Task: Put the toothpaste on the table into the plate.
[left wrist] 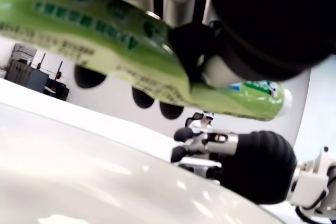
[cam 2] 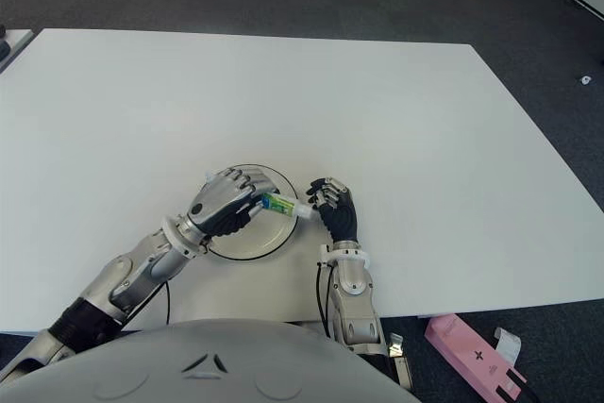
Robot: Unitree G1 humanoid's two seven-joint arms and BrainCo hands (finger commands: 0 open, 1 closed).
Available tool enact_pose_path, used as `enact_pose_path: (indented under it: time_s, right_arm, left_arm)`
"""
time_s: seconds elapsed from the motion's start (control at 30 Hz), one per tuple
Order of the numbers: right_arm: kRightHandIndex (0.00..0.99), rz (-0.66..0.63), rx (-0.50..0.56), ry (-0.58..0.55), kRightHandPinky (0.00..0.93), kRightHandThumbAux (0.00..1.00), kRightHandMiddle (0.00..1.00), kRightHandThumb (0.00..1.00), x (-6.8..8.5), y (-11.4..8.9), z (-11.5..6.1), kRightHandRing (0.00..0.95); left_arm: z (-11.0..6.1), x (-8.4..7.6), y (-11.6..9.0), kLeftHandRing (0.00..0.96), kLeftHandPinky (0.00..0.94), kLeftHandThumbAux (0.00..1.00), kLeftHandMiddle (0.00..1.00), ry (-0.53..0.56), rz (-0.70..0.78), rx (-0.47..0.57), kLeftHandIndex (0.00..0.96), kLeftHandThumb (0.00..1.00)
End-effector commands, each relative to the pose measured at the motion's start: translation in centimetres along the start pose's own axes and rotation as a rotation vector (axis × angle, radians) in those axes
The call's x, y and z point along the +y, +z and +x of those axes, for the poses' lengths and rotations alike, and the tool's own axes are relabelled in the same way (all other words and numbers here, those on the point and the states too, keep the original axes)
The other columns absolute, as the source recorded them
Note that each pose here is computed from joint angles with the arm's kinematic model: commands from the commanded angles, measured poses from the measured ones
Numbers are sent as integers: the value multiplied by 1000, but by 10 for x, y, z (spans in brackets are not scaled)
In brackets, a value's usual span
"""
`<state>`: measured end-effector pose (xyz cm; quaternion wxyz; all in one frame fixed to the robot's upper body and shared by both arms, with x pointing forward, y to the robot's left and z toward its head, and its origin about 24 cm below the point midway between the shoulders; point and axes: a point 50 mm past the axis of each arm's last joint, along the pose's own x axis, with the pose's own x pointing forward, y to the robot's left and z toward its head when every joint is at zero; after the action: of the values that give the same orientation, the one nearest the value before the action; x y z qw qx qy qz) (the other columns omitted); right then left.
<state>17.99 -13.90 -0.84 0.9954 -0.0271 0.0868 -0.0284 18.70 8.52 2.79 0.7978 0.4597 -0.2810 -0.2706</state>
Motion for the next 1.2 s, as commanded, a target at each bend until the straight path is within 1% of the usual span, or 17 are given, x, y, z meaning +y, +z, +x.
enact_pose_path:
  time_s: [0.03, 0.33, 0.57, 0.7, 0.97, 1.2]
  right_arm:
    - [430, 18, 52, -1, 553, 725, 539, 709, 0, -9, -3, 547]
    - [430, 17, 57, -8, 562, 726, 536, 710, 0, -8, -4, 556]
    - [430, 3, 62, -11, 544, 726, 527, 710, -1, -9, -5, 548]
    - [430, 0, 61, -15, 557, 726, 527, 710, -1, -9, -5, 547]
    - [430, 6, 59, -16, 551, 726, 533, 710, -1, -8, -6, 551]
    - [430, -10, 53, -19, 555, 726, 535, 709, -1, -7, -6, 550]
  left_arm:
    - [1, -9, -2, 862, 854, 666, 571, -86, -9, 0, 407, 851]
    - [4, -28, -4, 863, 863, 665, 579, -164, -37, 19, 410, 852]
    - [2, -40, -8, 868, 867, 665, 577, -206, -51, 42, 409, 853]
    - [0, -45, -13, 864, 860, 665, 577, -245, -66, 70, 409, 853]
    - [-3, -52, -23, 842, 828, 666, 579, -304, -50, 113, 407, 849]
    - [-6, -52, -23, 811, 812, 667, 578, -295, -34, 129, 400, 844]
